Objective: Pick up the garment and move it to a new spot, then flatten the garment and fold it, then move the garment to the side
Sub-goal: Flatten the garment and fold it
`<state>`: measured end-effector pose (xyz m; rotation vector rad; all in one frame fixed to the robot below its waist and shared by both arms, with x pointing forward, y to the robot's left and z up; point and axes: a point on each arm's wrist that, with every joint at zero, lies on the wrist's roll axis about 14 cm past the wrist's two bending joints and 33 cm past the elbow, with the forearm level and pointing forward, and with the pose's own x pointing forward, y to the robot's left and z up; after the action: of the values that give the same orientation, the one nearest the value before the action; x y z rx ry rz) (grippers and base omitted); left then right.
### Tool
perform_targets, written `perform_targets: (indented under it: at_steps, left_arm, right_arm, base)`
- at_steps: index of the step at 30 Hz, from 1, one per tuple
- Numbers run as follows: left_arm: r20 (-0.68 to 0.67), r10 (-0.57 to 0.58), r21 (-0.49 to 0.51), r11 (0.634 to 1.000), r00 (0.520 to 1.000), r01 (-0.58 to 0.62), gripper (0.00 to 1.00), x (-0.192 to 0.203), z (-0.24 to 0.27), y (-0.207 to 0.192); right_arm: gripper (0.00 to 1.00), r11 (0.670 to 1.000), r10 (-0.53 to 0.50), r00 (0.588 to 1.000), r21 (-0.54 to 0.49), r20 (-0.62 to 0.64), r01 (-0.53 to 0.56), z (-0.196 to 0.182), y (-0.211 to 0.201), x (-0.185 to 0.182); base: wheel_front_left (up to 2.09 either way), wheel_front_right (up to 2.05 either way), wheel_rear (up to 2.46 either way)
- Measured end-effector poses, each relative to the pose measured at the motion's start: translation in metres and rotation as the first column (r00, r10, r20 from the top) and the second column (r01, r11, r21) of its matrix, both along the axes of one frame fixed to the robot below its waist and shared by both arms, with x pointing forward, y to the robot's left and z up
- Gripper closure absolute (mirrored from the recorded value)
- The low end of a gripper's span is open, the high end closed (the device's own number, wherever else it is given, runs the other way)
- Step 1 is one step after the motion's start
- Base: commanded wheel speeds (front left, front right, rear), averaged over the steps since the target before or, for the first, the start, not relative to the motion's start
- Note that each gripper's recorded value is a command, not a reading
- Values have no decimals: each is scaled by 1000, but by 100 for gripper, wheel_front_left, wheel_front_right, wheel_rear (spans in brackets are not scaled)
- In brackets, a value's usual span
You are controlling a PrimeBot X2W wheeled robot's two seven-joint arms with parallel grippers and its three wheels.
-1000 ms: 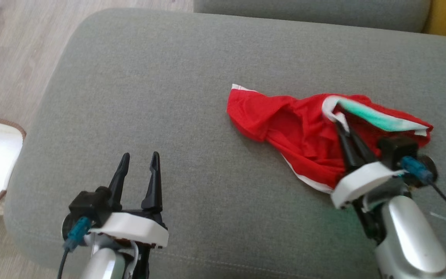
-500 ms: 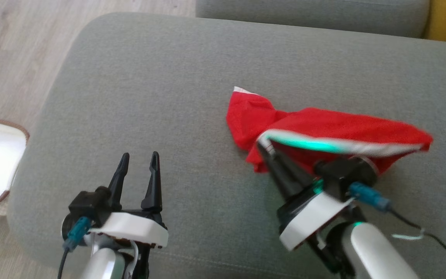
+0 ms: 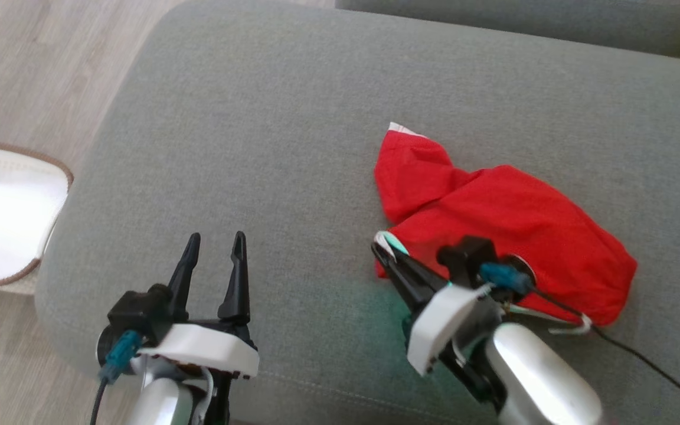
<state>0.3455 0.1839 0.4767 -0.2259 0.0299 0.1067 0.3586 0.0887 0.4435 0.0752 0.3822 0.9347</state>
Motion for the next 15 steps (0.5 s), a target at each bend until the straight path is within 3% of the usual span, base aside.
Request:
perform_targets:
  at_steps: [5,6,7,8,9,10,15]
  left_arm:
    - [-15,13,-2,1000,1000,-13,0,-2,-4,3]
    - [-16,15,-5,1000,1000,-15,0,-2,-5,4]
    - [-17,16,-4,1000,1000,-16,0,-3,-5,4]
    - [-18,16,-4,1000,1000,-16,0,-3,-5,4]
    - [-19,15,-4,1000,1000,-16,0,-3,-5,4]
    - [-19,15,-4,1000,1000,-15,0,-3,-5,4]
    - [-17,3,-5,1000,1000,-4,0,-1,-5,0]
  right_arm:
    - [100,999,32,999,12,-8,-32,-8,17,6]
    - [86,999,38,999,16,-13,-38,-10,19,6]
    - [54,999,43,999,28,-21,-43,-11,21,4]
    - [54,998,52,998,39,-28,-51,-11,24,2]
    - [11,997,66,997,51,-31,-64,-10,28,-2]
    - [0,995,82,996,61,-33,-80,-10,32,-6]
    - [0,988,100,995,118,-1,-99,4,39,-9]
  base:
    - [0,0,0]
    - [0,0,0]
    - [0,0,0]
    - [0,0,0]
    - [0,0,0]
    - [0,0,0]
    - [0,0,0]
